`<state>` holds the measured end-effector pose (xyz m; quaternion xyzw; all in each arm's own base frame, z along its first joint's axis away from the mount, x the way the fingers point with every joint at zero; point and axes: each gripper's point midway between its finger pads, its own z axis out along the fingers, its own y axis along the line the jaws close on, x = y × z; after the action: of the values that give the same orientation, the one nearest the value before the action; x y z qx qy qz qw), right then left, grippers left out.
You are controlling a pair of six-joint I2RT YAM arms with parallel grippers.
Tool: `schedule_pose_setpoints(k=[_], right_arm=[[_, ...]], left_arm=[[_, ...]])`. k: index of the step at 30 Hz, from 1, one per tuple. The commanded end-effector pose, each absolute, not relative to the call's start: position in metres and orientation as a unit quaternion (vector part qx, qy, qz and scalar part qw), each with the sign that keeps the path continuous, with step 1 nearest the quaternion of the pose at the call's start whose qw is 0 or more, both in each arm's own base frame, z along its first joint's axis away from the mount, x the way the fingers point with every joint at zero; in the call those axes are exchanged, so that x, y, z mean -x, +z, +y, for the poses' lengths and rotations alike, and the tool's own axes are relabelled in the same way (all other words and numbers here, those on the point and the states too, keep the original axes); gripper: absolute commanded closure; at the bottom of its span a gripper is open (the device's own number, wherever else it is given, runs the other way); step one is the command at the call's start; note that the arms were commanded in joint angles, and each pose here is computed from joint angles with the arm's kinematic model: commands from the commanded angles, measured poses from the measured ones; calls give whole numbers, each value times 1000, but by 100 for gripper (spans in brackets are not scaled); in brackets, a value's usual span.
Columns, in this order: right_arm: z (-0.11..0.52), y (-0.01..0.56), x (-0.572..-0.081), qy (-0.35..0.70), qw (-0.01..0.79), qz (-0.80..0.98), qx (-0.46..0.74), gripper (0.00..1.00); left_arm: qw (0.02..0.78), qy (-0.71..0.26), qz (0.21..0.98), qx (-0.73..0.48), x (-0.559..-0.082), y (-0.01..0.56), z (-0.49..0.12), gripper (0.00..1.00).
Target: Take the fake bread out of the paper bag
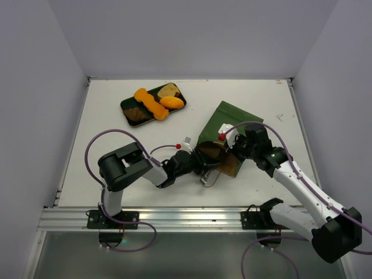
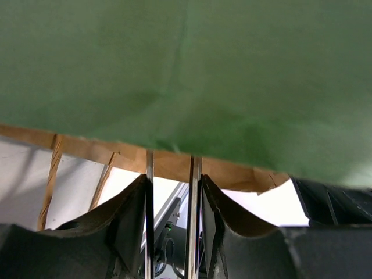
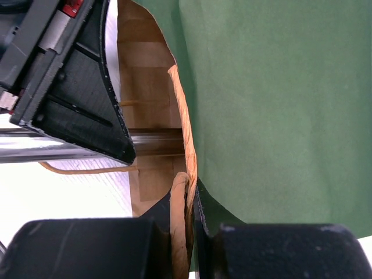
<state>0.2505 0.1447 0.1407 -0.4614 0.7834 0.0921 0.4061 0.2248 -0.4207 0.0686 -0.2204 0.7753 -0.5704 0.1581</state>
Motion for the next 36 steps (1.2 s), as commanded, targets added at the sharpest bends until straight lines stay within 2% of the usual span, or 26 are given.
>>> schedule_pose_setpoints(k=[1, 36], right_arm=[[155, 161, -257, 109, 441, 766, 454, 100], [157, 161, -251, 124, 445, 758, 461, 100]], left_arm=[[165, -596, 754, 221, -232, 86, -431, 57], [117, -612, 745, 240, -237, 84, -453, 53]])
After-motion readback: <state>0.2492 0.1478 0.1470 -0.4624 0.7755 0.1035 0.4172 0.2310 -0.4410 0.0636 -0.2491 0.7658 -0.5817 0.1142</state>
